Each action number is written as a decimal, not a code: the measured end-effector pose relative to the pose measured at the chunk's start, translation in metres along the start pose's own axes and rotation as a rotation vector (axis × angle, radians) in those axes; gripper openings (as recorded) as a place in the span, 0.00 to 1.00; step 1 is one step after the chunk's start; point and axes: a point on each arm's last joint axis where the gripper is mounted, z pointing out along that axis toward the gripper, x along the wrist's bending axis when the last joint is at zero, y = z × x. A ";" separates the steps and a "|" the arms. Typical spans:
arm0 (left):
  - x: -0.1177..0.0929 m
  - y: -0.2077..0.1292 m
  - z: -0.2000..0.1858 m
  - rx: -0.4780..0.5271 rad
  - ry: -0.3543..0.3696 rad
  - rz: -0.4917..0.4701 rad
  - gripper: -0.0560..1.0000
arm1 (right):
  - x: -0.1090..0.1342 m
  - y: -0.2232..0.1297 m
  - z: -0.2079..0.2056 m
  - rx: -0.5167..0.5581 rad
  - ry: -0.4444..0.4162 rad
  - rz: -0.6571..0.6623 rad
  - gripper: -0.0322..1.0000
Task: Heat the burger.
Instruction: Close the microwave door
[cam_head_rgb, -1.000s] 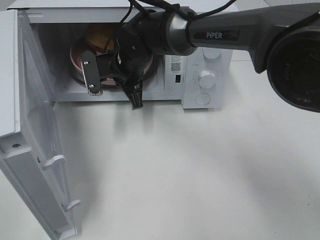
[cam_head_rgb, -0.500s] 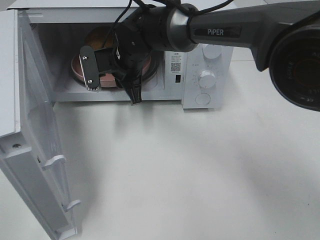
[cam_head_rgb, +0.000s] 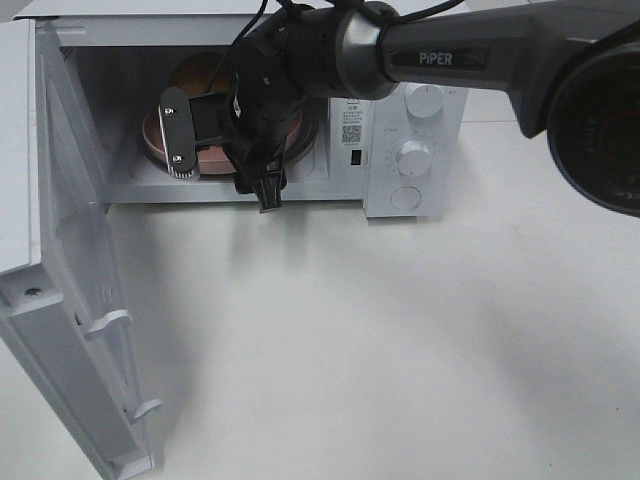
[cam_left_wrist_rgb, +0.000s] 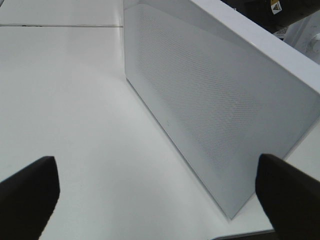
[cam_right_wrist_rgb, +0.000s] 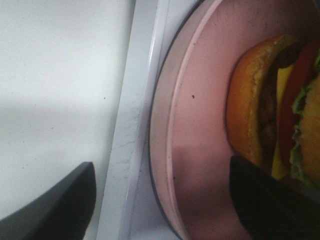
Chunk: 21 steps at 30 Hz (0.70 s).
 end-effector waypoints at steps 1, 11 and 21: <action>0.000 0.000 0.000 0.000 0.000 0.000 0.99 | 0.000 0.000 0.000 0.000 0.000 0.000 0.72; 0.000 0.000 0.000 0.000 0.001 0.000 0.99 | 0.016 -0.003 -0.010 -0.055 -0.032 -0.014 0.76; 0.000 0.000 0.000 0.000 0.001 0.000 0.99 | 0.026 -0.007 -0.032 -0.113 -0.083 -0.021 0.76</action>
